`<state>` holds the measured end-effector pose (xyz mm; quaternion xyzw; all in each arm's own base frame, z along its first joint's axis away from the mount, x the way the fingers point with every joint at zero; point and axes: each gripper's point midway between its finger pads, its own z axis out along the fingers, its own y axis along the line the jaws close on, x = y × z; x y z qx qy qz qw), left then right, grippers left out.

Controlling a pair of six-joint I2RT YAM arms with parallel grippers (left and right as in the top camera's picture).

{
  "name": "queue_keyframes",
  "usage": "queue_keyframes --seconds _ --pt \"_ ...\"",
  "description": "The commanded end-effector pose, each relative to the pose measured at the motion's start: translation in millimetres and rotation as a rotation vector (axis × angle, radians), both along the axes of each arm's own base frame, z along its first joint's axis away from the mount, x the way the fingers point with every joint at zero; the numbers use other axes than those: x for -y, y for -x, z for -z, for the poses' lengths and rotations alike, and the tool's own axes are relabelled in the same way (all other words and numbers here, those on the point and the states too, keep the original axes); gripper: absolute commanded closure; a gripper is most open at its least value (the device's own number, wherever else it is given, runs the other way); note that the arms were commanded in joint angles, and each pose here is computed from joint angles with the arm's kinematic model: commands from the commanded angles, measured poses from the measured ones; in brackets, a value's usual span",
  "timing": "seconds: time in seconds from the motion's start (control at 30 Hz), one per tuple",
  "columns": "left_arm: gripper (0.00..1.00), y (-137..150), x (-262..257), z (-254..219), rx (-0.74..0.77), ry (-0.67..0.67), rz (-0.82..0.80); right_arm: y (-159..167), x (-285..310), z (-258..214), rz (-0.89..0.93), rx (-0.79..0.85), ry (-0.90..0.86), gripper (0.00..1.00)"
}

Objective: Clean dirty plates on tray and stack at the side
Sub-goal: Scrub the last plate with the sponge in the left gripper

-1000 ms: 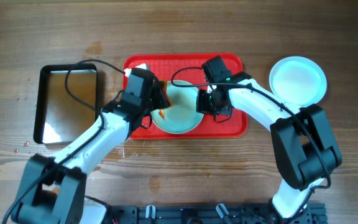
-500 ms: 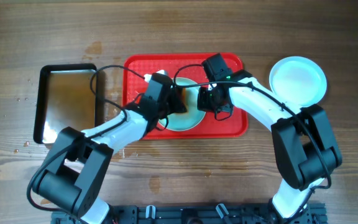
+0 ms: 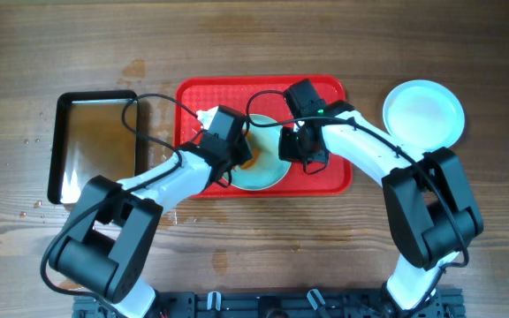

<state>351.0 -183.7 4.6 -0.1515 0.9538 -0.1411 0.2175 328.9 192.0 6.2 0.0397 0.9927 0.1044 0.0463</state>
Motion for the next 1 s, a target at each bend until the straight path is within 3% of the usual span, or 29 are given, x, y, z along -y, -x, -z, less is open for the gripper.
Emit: queue_keyframes --seconds 0.0,0.1,0.2,0.4,0.47,0.77,0.97 --pt "0.96 -9 -70 4 0.011 -0.323 -0.052 1 10 5 -0.005 -0.007 0.067 0.96" --pt "0.96 -23 -83 -31 0.070 -0.445 -0.045 1 11 5 -0.003 -0.007 0.075 0.96" --pt "0.96 -28 -72 -47 0.086 -0.406 -0.024 1 11 5 -0.003 -0.007 0.075 0.96" --pt "0.96 3 11 -37 -0.077 0.049 0.092 1 11 5 -0.003 -0.007 0.075 0.96" --pt "0.96 14 29 -29 -0.121 0.102 0.144 0 11 5 -0.002 -0.005 0.074 0.96" --pt "0.96 46 59 14 -0.229 0.059 0.212 0 11 5 -0.002 -0.005 0.074 0.96" --pt "0.96 36 -6 23 -0.178 -0.279 0.129 1 11 5 -0.003 -0.007 0.075 0.96"
